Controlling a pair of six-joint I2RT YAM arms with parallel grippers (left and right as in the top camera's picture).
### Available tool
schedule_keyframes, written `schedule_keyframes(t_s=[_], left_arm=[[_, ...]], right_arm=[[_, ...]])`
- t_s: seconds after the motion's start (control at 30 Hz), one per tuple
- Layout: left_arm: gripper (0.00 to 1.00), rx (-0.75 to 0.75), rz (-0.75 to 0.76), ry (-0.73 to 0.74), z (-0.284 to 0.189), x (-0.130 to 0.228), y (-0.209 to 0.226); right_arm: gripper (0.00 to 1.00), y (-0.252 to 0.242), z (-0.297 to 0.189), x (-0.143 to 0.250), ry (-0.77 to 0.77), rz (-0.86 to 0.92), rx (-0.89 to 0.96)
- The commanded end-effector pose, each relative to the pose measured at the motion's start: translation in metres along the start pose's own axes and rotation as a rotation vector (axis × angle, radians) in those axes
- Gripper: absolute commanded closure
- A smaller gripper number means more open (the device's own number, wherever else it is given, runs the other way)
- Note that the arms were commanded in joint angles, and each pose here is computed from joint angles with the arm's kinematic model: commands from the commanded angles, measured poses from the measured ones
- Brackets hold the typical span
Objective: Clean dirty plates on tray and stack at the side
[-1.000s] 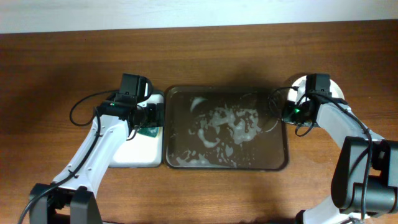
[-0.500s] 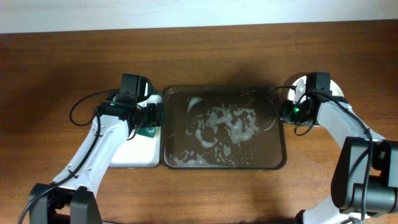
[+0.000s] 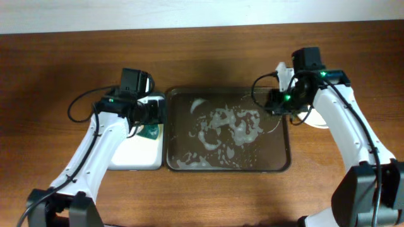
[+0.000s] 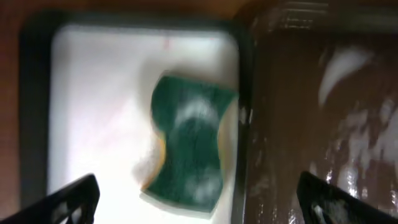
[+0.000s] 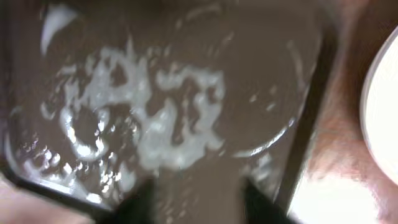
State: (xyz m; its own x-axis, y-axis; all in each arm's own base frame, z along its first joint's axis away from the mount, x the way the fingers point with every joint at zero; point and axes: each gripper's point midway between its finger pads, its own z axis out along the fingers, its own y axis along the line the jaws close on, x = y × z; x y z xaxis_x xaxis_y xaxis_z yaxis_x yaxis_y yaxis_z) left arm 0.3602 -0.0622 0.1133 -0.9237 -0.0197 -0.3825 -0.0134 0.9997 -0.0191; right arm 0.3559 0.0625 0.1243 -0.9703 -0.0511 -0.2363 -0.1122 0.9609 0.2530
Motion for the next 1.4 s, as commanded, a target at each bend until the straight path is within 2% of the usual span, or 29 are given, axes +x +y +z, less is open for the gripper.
schedule_keyframes(t_s=[0.0, 0.13, 0.27, 0.37, 0.5, 0.63, 0.83, 1.37], left_arm=[[0.0, 0.033, -0.013, 0.028, -0.022, 0.002, -0.002], [0.0, 0.034, -0.059, 0.039, -0.04, 0.015, 0.001], [0.01, 0.052, -0.076, -0.036, -0.063, 0.02, 0.003], [0.0, 0.07, -0.079, -0.124, -0.082, 0.026, 0.006], [0.0, 0.117, -0.083, -0.328, -0.119, 0.044, 0.012], [0.01, 0.142, -0.088, -0.446, -0.137, 0.061, 0.017], [0.01, 0.159, -0.095, -0.554, -0.161, 0.071, 0.022], [0.01, 0.16, -0.095, -0.56, -0.162, 0.072, 0.022]], right_arm=[[0.01, 0.009, -0.027, 0.002, -0.039, -0.017, -0.004], [0.01, 0.0, -0.054, 0.012, -0.08, 0.018, 0.088], [0.01, 0.004, -0.084, 0.021, -0.189, -0.004, 0.111], [0.01, 0.007, -0.102, 0.034, -0.299, -0.026, 0.116], [0.01, 0.012, -0.121, 0.066, -0.476, -0.063, 0.112], [0.01, 0.011, -0.13, 0.091, -0.555, -0.074, 0.128], [0.01, 0.015, -0.144, 0.117, -0.595, -0.082, 0.127], [0.01, 0.013, -0.134, 0.114, -0.551, -0.074, 0.128]])
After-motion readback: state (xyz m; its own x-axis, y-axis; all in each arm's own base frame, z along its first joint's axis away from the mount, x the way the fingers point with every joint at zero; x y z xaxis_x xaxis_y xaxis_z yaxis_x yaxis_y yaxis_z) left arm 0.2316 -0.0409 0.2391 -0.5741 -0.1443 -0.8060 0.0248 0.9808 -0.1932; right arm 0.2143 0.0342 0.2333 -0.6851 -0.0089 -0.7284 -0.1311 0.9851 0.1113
